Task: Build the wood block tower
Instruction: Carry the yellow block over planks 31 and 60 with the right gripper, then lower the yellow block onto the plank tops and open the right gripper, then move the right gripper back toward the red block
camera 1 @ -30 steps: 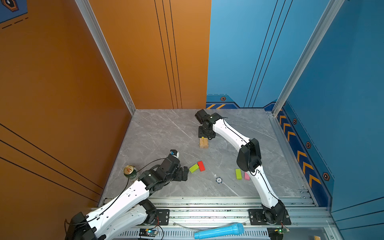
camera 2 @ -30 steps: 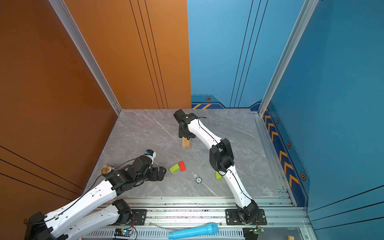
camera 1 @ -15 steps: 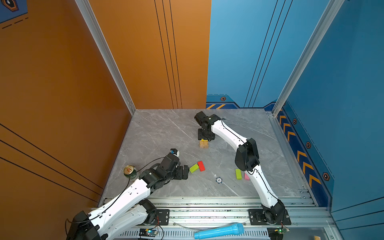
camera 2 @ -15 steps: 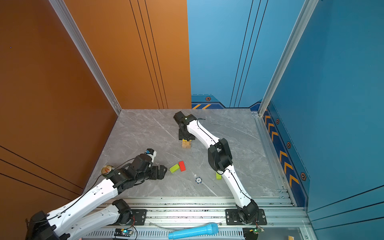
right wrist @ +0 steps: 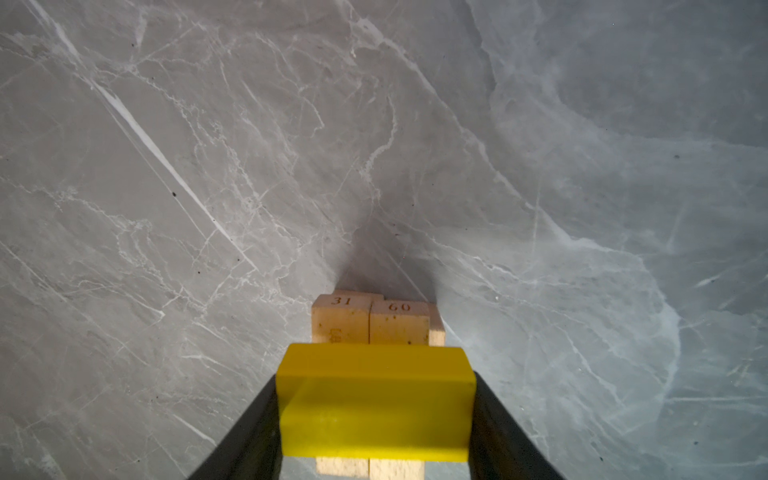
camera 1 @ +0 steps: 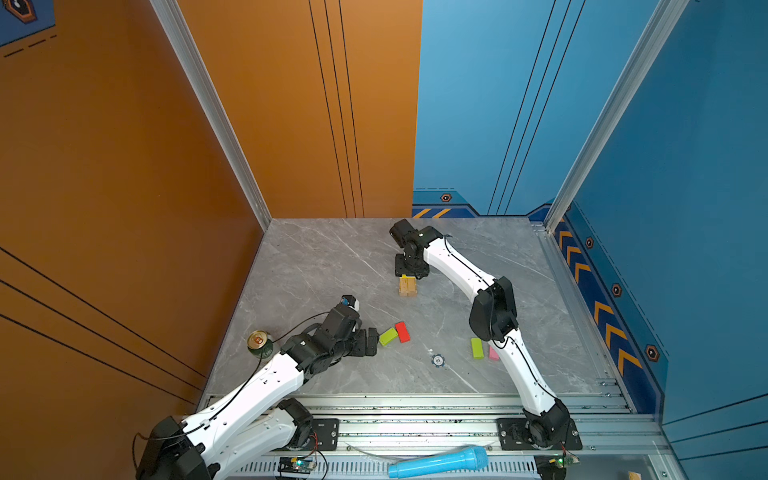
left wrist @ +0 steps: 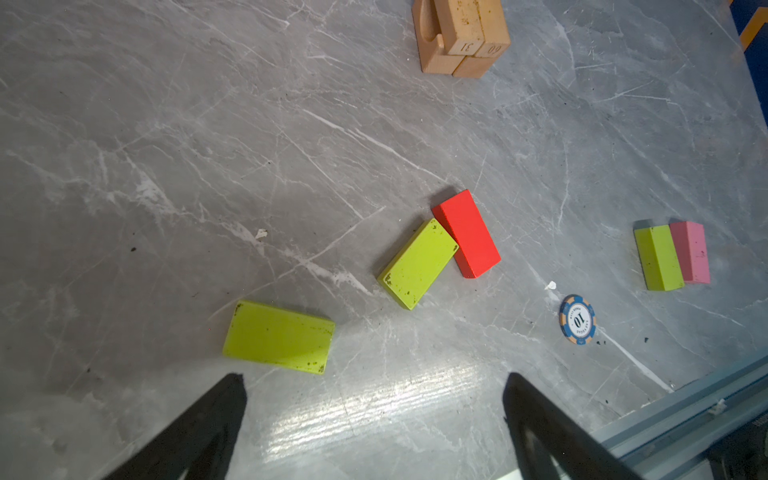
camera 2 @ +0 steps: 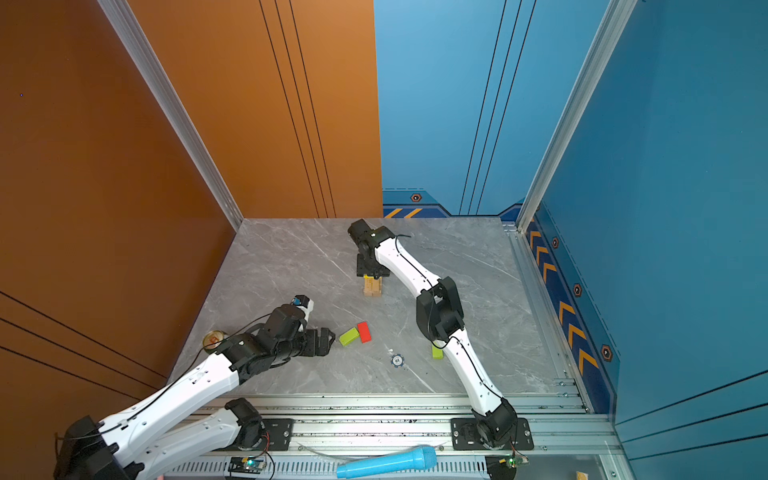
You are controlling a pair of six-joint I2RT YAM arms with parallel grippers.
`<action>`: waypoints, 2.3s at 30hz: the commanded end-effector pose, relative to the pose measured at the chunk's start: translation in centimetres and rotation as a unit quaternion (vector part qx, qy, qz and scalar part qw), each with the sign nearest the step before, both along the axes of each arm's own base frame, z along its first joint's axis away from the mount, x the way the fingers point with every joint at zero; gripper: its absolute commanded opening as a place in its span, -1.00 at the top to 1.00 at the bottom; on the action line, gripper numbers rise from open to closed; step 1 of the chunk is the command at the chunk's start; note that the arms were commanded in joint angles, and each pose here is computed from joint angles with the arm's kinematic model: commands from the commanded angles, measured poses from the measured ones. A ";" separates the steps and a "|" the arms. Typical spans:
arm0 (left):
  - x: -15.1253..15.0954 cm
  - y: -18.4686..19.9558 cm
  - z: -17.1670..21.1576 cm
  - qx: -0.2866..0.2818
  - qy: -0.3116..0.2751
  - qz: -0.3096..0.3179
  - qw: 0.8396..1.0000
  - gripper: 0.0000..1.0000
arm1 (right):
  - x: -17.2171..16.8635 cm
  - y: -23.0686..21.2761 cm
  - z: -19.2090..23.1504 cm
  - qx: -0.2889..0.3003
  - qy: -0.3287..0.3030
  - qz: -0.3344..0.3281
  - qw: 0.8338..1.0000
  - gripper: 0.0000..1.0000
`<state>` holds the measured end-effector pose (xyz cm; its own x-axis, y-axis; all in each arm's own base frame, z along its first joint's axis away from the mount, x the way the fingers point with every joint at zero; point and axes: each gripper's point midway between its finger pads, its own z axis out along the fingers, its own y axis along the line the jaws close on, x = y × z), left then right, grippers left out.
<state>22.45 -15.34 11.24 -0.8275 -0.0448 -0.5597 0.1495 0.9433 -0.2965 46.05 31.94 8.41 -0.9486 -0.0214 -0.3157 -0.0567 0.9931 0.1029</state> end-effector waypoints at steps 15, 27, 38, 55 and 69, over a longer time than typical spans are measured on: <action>0.9 -0.4 1.0 -0.010 -0.010 -0.006 1.000 -0.96 | 0.0 -0.3 -1.5 -0.007 0.020 0.002 1.000 -0.11; 1.0 -0.3 1.0 -0.013 -0.012 -0.006 1.000 -0.96 | 0.2 -0.2 -1.7 -0.002 0.021 0.000 1.000 -0.15; 1.0 -0.3 1.1 -0.014 -0.012 -0.004 1.000 -0.96 | 0.3 0.0 -0.3 0.002 0.008 0.005 1.000 -0.59; 0.2 -0.2 2.0 -0.033 -0.019 0.001 0.999 -0.96 | -3.3 -0.9 7.7 -0.002 -0.046 0.033 0.998 -0.65; -5.4 -0.6 -0.2 -0.009 -0.031 -0.011 0.999 -0.96 | -15.1 -2.5 4.4 0.016 -0.035 0.072 0.997 -0.65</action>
<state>17.57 -17.30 12.25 -0.7942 -0.0179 -0.6074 0.2504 0.9011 -0.3539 31.29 28.99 12.56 -0.9270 -0.1784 -0.3298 -0.2188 0.9717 0.0893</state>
